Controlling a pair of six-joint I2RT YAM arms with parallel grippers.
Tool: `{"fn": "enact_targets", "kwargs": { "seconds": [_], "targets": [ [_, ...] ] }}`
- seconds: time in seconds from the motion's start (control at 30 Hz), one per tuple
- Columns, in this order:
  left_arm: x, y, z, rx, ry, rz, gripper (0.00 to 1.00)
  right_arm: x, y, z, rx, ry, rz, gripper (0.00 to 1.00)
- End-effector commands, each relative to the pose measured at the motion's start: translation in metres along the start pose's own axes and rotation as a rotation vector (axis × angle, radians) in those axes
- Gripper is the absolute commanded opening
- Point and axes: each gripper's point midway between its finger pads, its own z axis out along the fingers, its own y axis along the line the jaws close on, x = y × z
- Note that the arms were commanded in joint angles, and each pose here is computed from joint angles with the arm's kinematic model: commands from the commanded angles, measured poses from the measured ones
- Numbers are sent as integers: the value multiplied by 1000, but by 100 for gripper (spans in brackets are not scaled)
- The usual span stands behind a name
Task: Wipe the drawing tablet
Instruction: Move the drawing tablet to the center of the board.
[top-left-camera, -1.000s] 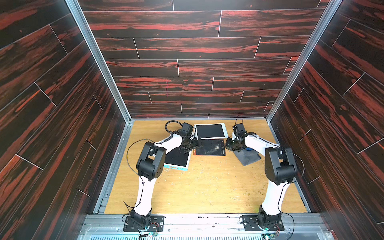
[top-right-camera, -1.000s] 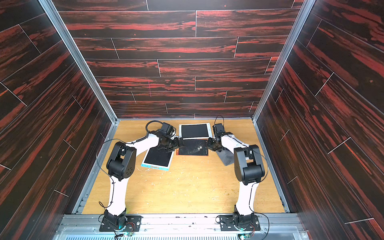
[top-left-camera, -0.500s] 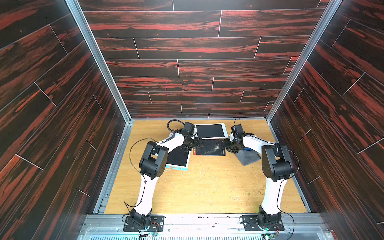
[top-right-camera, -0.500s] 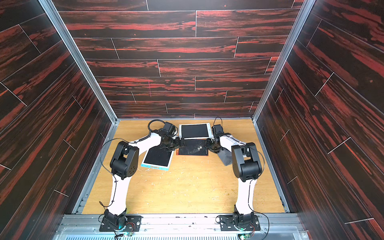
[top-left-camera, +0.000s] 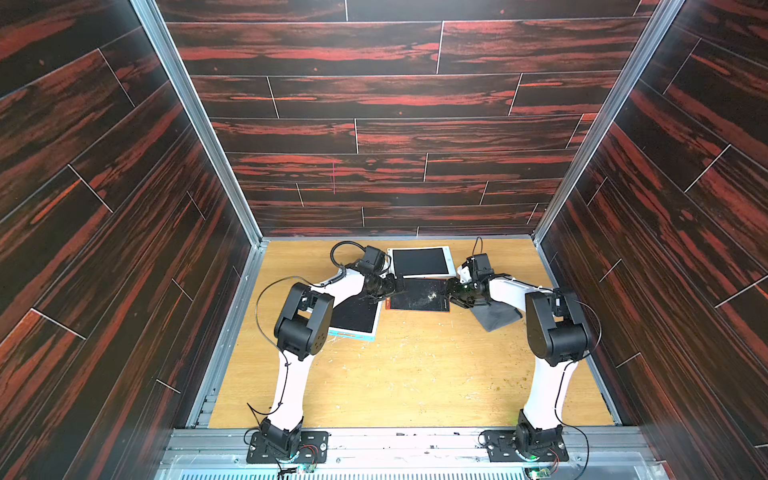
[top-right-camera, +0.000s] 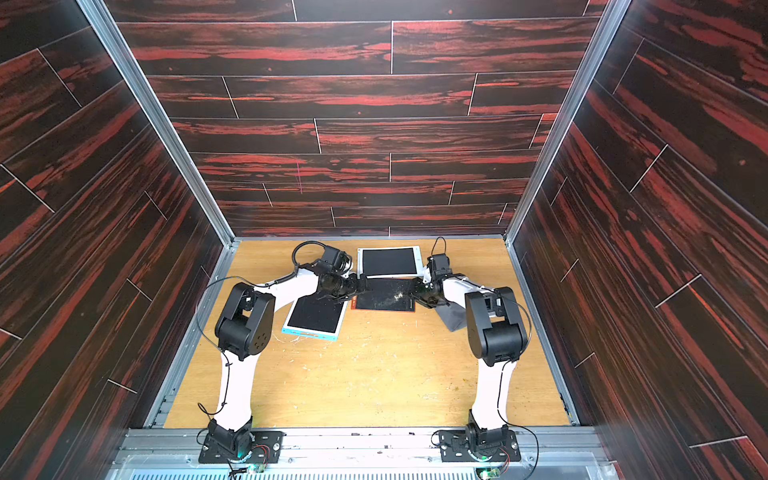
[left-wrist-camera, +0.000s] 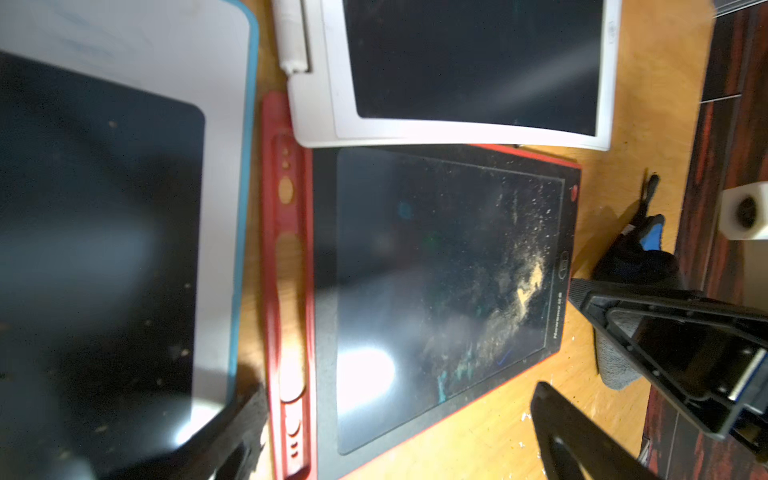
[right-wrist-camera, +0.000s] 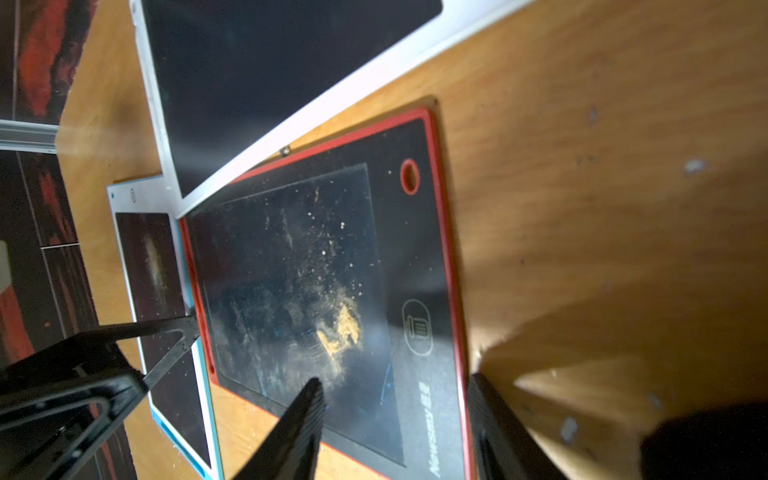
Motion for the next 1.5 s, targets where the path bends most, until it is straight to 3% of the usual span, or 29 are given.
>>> {"fn": "enact_targets", "kwargs": {
  "seconds": [0.0,0.77,1.13,1.3,1.47],
  "targets": [
    [54,17,11,-43,128,-45,100,56,-10,8,23,166,53,58],
    [148,12,-23,-31,140,-15,100,158,-28,-30,109,177,23,57],
    [200,-8,-34,8,132,7,100,198,-45,-57,159,148,25,56],
    [207,-14,-44,19,112,11,100,197,-52,-75,208,115,6,56],
    [188,-17,-71,-104,74,151,100,161,-46,-95,340,47,-75,57]
  ]
}}
